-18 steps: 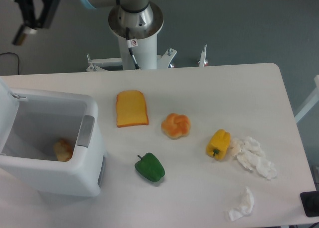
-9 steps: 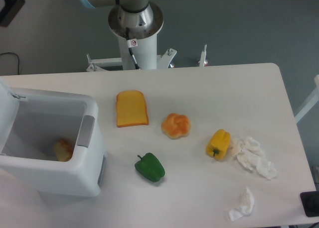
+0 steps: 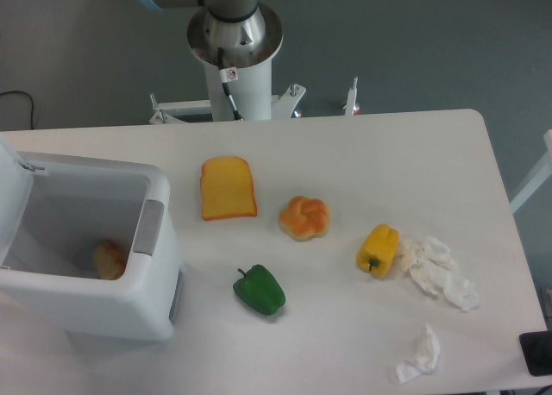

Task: Close the trash can

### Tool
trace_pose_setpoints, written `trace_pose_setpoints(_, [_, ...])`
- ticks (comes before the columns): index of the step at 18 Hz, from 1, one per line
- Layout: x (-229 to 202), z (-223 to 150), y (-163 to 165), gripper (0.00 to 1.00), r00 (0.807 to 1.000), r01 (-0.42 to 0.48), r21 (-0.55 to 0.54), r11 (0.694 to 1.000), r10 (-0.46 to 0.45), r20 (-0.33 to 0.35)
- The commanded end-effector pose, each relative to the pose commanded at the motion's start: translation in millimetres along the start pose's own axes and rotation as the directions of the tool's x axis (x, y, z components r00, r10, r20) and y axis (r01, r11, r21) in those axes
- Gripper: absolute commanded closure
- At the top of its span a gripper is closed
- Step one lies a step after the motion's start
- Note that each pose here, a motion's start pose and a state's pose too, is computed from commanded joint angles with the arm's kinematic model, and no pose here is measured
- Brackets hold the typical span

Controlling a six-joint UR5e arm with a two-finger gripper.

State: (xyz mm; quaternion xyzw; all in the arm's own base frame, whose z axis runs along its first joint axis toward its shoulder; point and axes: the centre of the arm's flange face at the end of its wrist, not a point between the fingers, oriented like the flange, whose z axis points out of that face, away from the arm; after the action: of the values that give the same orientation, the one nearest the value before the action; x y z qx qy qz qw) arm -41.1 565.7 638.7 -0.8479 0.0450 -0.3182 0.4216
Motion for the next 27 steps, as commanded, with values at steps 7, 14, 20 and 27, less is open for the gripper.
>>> trace_pose_setpoints(7, [5.3, 38.5, 8.6, 0.00, 0.999, -0.002, -0.051, 0.999, -0.001, -0.048])
trace_pose_setpoints(14, [2.9, 68.9, 16.6, 0.00, 0.997, 0.002, -0.091, 0.996, -0.010, -0.080])
trace_pose_setpoints(20, [-2.6, 70.4, 19.6, 0.00, 0.998, 0.012, -0.098, 0.995, -0.019, -0.068])
trace_pose_setpoints(27, [-9.9, 69.7, 21.8, 0.00, 1.000, 0.006, -0.108, 0.994, -0.007, -0.009])
